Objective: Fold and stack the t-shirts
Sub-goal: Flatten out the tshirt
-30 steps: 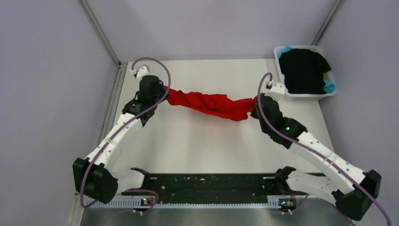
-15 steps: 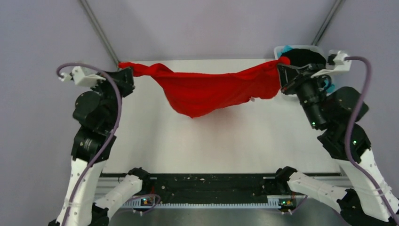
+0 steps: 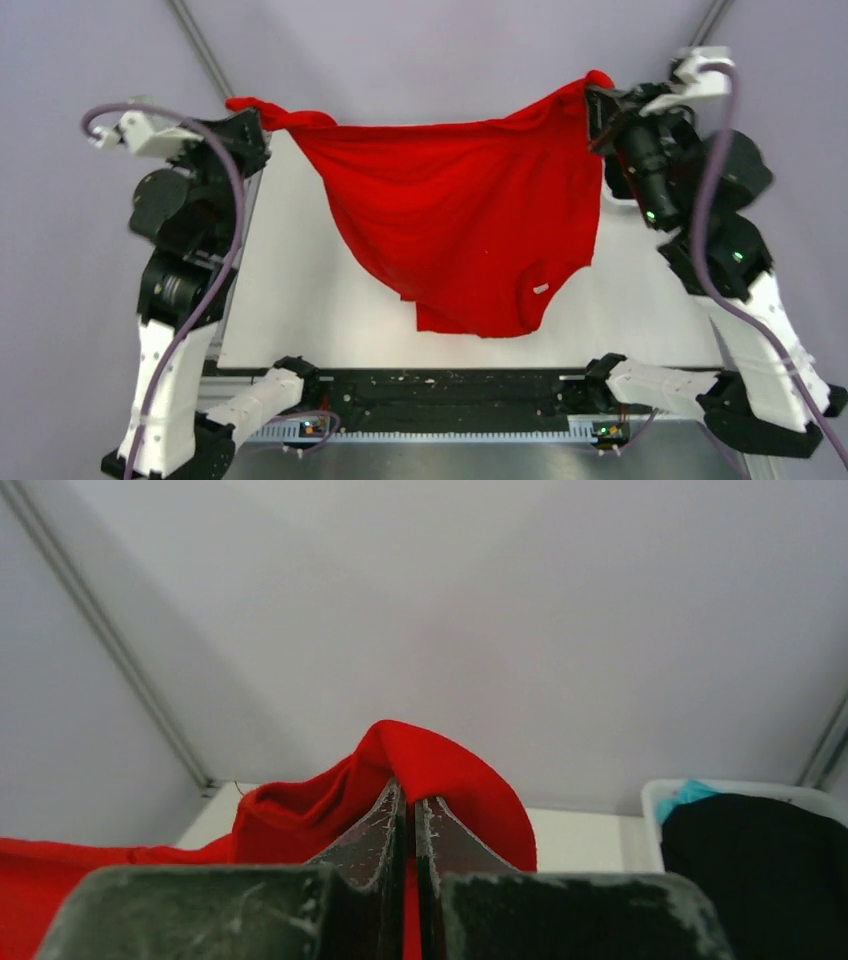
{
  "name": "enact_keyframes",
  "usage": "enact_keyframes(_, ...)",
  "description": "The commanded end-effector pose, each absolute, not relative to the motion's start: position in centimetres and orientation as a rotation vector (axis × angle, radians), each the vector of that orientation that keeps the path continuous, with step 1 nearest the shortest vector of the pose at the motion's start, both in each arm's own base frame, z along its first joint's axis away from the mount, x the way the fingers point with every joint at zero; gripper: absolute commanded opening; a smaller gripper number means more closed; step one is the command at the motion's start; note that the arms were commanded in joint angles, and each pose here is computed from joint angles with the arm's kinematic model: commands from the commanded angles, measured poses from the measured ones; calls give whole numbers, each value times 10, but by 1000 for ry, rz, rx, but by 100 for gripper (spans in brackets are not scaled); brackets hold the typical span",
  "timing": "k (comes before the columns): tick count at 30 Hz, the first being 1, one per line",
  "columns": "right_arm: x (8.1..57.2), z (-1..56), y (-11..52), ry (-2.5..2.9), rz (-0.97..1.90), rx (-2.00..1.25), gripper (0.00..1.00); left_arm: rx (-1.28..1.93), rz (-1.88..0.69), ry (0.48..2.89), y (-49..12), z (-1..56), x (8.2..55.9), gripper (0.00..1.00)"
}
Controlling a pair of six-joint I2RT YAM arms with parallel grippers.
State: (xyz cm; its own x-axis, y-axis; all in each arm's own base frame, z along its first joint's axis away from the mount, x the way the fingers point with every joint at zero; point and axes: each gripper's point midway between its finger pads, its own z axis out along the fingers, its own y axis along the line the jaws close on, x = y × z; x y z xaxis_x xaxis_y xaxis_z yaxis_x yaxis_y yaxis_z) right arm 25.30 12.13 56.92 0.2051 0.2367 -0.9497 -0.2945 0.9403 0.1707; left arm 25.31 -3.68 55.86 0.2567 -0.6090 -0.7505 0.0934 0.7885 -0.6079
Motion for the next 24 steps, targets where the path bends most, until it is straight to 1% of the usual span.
enact_keyframes(1, 318, 542, 114, 1371, 51, -6, 0, -565, -275, 1366, -36, 511, 333, 0)
enact_keyframes(5, 368, 541, 109, 1340, 36, -15, 0, -573, -210, 1492, -41, 490, 403, 0)
enact_keyframes(6, 382, 546, 105, 1311, 17, -25, 0, -569, -220, 1500, -38, 492, 419, 0)
enact_keyframes(8, 403, 575, 90, 1241, -26, -10, 0, -585, -261, 1497, -28, 509, 446, 0)
enact_keyframes(11, 422, 608, 81, 1210, -7, 12, 0, -542, -327, 1467, -26, 547, 460, 0)
enact_keyframes(13, 418, 635, 89, 1146, 39, -26, 0, -512, -341, 1404, -27, 567, 459, 0)
enact_keyframes(16, 412, 651, 90, 1114, 60, -25, 0, -525, -329, 1337, -20, 576, 452, 0)
enact_keyframes(18, 413, 637, 91, 1151, 55, -36, 0, -526, -310, 1342, -17, 565, 449, 0)
enact_keyframes(21, 414, 593, 95, 1241, 57, -76, 0, -496, -302, 1397, -21, 529, 448, 0)
enact_keyframes(23, 412, 548, 98, 1330, 83, -86, 0, -491, -310, 1475, -26, 489, 446, 0)
enact_keyframes(24, 406, 529, 100, 1366, 110, -87, 0, -493, -318, 1546, -30, 452, 446, 0)
